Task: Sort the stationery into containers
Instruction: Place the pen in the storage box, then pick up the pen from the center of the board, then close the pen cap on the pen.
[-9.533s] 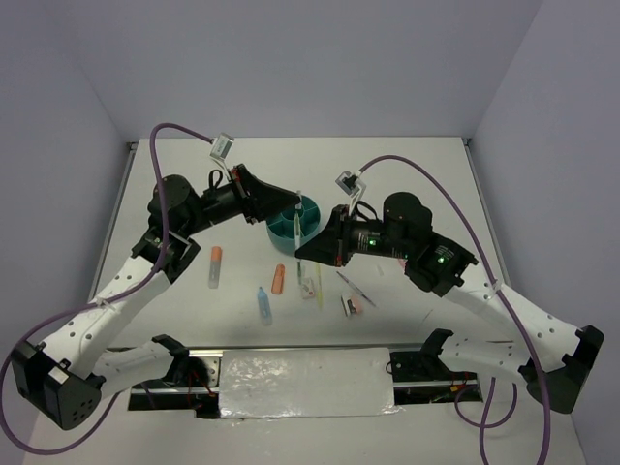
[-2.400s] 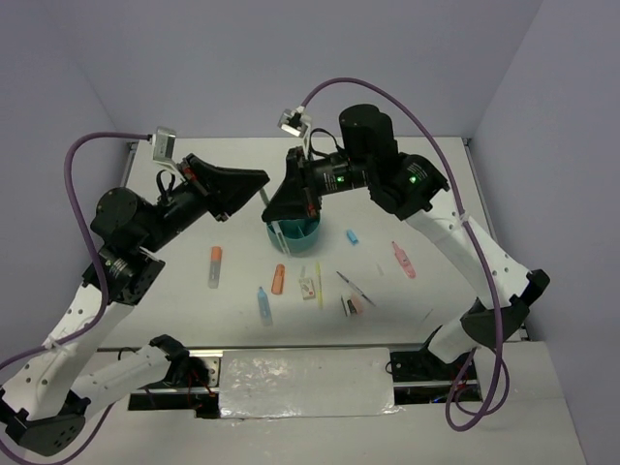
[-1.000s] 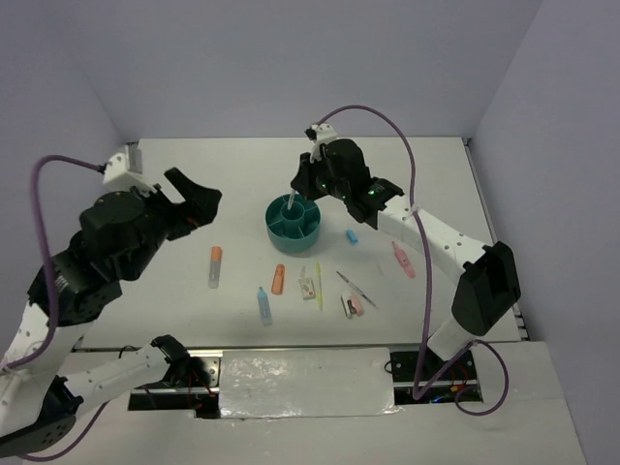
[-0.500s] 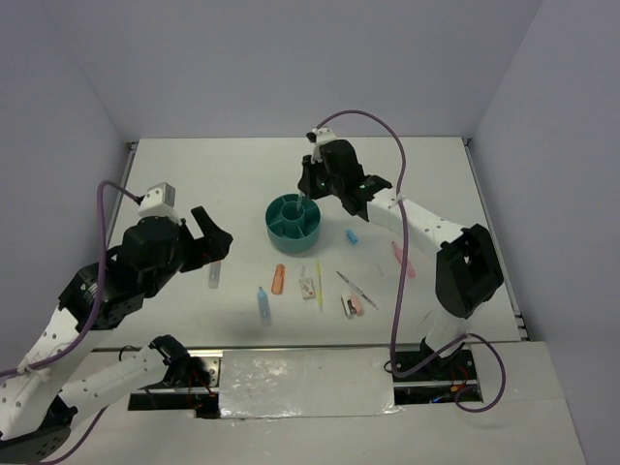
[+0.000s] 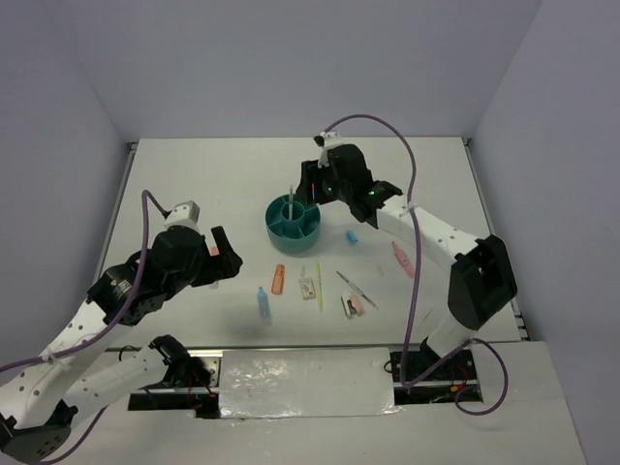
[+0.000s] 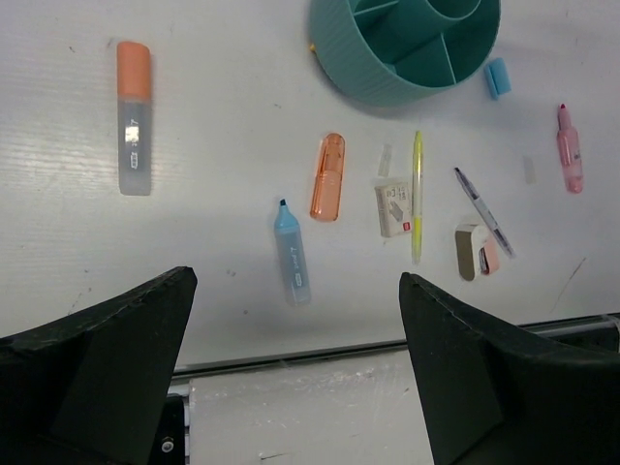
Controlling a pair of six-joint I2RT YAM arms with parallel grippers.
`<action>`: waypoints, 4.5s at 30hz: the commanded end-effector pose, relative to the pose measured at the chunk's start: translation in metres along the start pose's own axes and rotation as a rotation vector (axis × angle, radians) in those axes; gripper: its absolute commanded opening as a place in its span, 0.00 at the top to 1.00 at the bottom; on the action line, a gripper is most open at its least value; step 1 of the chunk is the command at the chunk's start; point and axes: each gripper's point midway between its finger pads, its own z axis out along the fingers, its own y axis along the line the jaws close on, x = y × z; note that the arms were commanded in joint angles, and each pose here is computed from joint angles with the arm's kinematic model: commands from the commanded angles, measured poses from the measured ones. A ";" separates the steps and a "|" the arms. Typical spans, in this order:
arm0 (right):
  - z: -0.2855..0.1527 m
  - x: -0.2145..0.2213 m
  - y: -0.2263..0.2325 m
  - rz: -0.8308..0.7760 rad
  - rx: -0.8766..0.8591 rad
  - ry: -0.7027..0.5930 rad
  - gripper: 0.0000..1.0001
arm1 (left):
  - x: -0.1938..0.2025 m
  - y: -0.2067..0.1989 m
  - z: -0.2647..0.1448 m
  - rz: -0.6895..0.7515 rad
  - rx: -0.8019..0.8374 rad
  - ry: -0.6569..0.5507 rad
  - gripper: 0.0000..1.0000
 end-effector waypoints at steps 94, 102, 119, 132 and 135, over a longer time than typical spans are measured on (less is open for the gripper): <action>-0.256 0.090 -0.033 0.131 0.295 0.190 1.00 | 0.101 -0.102 0.212 0.343 -0.100 0.320 0.48; -0.263 0.079 -0.027 0.102 0.267 0.183 1.00 | 0.117 -0.092 0.233 0.362 -0.141 0.311 0.53; -0.271 0.052 -0.020 0.075 0.252 0.143 1.00 | 0.134 -0.084 0.234 0.352 -0.183 0.346 0.80; -0.265 0.026 0.036 0.129 -0.076 -0.014 1.00 | -0.008 -0.188 0.106 0.091 0.171 0.034 1.00; -0.270 0.014 0.078 0.165 -0.325 -0.079 1.00 | -0.037 -0.196 0.061 0.001 0.328 -0.067 1.00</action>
